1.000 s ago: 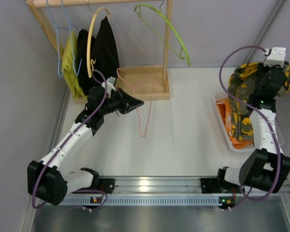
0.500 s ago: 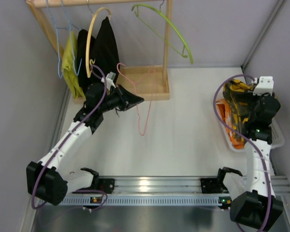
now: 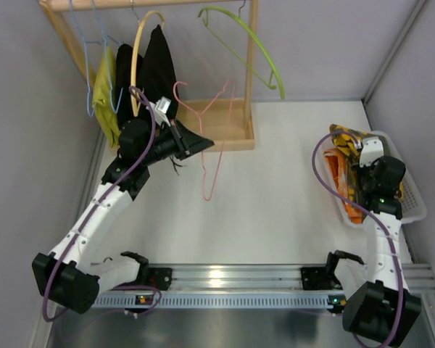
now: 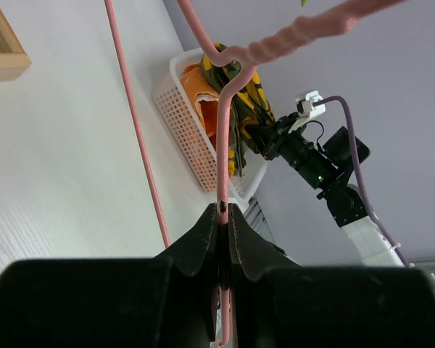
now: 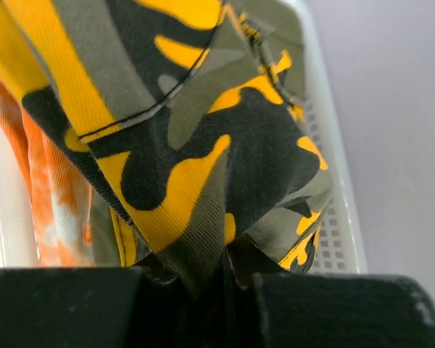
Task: Remove the trousers from the hanger
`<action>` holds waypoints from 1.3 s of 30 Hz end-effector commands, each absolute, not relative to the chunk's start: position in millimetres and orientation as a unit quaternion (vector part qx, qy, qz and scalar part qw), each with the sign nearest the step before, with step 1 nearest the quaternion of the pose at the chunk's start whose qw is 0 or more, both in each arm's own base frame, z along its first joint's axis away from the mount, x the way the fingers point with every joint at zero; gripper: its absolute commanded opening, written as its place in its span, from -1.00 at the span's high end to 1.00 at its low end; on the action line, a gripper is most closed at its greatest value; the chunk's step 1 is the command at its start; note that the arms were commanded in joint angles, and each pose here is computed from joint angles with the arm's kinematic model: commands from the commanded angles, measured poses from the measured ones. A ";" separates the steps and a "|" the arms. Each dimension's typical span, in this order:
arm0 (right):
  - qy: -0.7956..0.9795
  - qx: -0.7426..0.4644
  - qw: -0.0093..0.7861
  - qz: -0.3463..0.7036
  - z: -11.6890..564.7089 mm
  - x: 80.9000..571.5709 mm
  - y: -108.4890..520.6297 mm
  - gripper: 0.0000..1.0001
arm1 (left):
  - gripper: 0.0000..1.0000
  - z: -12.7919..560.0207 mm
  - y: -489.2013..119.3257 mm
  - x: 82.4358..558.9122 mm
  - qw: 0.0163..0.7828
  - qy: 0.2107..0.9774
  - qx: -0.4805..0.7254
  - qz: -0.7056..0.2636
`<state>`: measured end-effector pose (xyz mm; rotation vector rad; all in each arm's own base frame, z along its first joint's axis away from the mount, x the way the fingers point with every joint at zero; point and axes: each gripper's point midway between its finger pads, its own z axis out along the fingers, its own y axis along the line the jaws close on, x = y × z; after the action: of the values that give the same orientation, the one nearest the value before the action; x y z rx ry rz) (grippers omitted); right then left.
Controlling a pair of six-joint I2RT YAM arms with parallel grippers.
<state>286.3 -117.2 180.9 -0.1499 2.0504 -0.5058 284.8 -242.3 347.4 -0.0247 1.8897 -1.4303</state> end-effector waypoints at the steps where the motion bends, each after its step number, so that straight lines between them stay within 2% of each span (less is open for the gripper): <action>1: 0.868 -0.106 0.450 -0.180 156.7 277.0 -110.3 0.78 | 1.00 378.9 -242.1 279.7 0.429 0.721 0.048 -0.542; 3: 0.876 -0.109 0.440 -0.163 153.4 274.0 -106.2 0.50 | 1.00 380.6 -242.3 285.3 0.438 0.730 0.060 -0.521; 4: 0.872 -0.110 0.452 -0.151 162.5 276.8 -103.3 0.05 | 1.00 382.5 -243.1 286.2 0.442 0.732 0.066 -0.515; 7: 0.865 -0.105 0.474 -0.130 182.4 279.0 -96.8 -0.45 | 1.00 381.2 -237.8 302.2 0.455 0.751 0.052 -0.476; 14: 0.860 -0.104 0.486 -0.114 218.1 280.8 -91.2 -0.93 | 1.00 385.8 -213.7 331.3 0.505 0.778 0.024 -0.373; 20: 0.848 -0.094 0.511 -0.098 252.0 279.5 -83.6 -0.99 | 1.00 397.3 -209.6 355.0 0.538 0.781 0.050 -0.314; 22: 0.843 -0.088 0.523 -0.086 265.7 279.5 -78.7 -0.99 | 1.00 420.4 -210.1 361.2 0.562 0.765 0.059 -0.309; 27: 0.835 -0.075 0.540 -0.067 288.4 280.4 -71.8 -0.99 | 1.00 453.0 -204.3 397.5 0.610 0.748 0.061 -0.255; 33: 0.824 -0.069 0.560 -0.049 313.1 279.2 -63.3 -0.99 | 1.00 465.4 -200.3 435.9 0.636 0.743 0.060 -0.198; 39: 0.799 -0.097 0.593 -0.005 337.5 273.1 -37.9 -0.99 | 1.00 488.7 -201.6 458.0 0.663 0.724 0.049 -0.186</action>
<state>279.5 -56.0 306.8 -0.1904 1.9460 -0.0854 455.0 -210.4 455.5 0.1270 1.7245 -0.4689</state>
